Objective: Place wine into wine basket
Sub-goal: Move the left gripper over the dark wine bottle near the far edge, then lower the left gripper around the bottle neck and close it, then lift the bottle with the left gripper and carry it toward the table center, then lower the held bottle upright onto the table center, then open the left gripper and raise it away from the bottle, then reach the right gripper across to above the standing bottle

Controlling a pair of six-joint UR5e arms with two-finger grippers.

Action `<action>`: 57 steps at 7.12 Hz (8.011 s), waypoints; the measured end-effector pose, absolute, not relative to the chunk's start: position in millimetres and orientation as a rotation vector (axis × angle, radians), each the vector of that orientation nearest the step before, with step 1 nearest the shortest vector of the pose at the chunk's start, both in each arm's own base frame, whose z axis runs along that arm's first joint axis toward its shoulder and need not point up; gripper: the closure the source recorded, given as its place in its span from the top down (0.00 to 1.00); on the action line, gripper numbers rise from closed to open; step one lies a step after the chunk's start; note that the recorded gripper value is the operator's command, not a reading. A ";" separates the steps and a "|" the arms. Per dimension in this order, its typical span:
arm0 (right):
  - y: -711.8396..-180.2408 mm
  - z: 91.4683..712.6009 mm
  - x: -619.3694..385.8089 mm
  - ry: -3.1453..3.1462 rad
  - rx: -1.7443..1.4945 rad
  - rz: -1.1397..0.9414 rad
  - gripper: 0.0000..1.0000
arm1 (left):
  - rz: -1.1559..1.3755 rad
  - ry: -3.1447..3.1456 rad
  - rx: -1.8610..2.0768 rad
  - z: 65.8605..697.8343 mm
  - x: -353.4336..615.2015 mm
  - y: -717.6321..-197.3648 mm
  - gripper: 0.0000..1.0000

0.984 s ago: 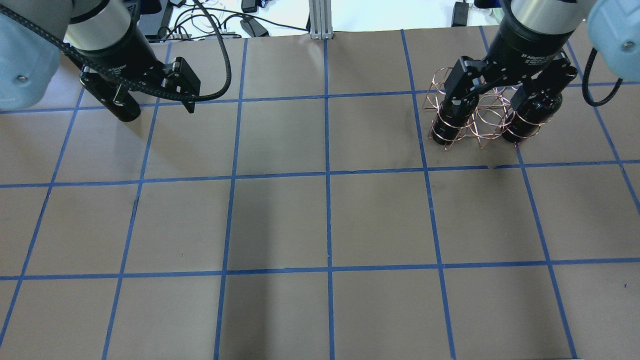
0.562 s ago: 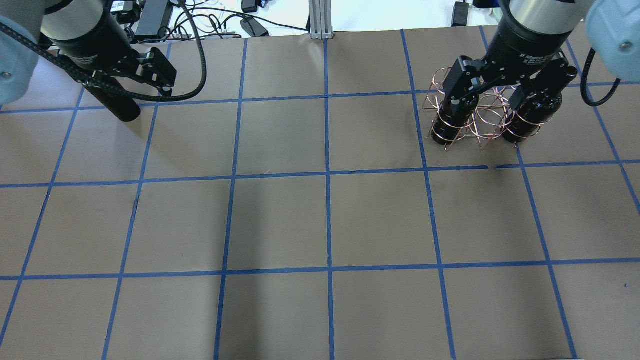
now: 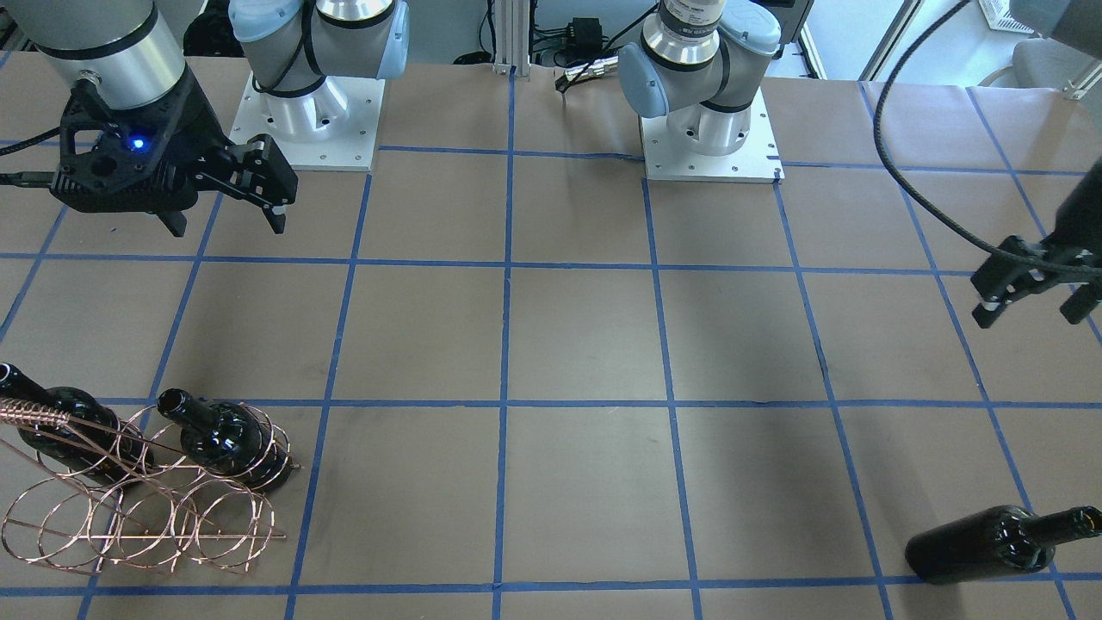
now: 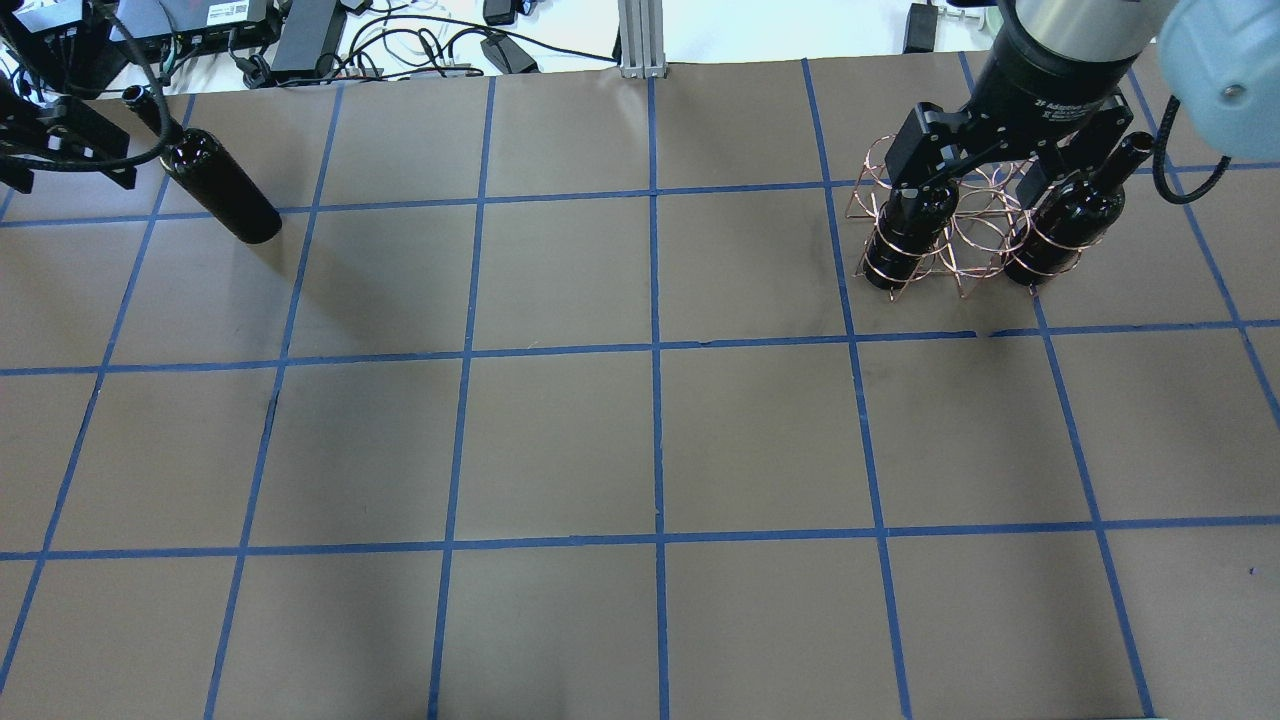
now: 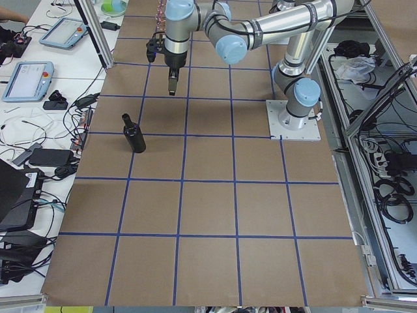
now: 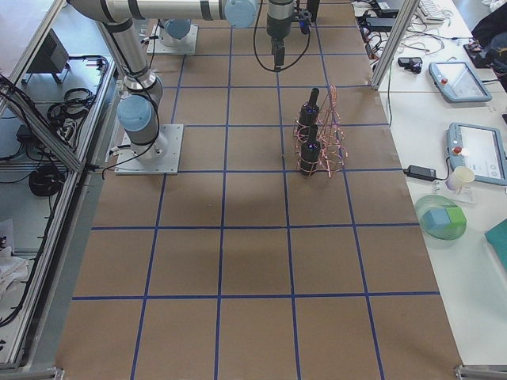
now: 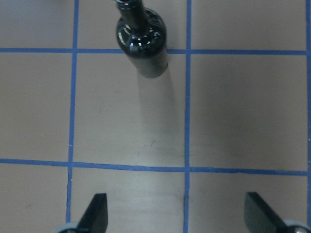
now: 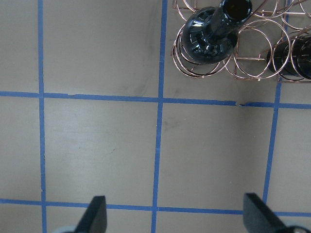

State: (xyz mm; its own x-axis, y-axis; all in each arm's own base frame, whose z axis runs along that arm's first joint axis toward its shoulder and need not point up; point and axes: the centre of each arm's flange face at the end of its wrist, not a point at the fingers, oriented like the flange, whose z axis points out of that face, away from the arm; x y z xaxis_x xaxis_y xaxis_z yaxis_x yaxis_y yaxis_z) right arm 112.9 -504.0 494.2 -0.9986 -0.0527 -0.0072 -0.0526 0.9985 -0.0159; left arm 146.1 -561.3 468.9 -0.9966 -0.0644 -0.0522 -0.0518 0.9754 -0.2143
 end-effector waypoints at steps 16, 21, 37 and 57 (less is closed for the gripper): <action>-504.3 493.0 114.5 3.123 -0.095 -0.016 1.00 | -0.610 3.045 0.075 376.1 176.5 -707.5 0.48; -503.9 494.1 114.0 3.136 -0.094 -0.021 1.00 | -0.611 3.058 0.084 376.3 173.3 -705.2 0.02; -512.0 484.4 112.0 3.139 -0.088 -0.004 1.00 | -0.458 3.026 -0.563 396.2 -281.8 -518.1 0.00; -518.2 490.0 114.5 3.171 -0.070 -0.075 1.00 | -0.194 3.162 -0.024 540.1 -150.3 -546.6 0.73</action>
State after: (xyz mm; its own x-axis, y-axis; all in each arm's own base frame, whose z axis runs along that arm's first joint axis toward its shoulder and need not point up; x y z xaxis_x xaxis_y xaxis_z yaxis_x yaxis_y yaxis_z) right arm 114.5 -518.2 490.0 -0.9985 -0.0436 0.0319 -0.0450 0.9979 -0.0468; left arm -150.3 -546.6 540.1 -0.9995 -0.0135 0.0277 -0.0167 0.9924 -0.1217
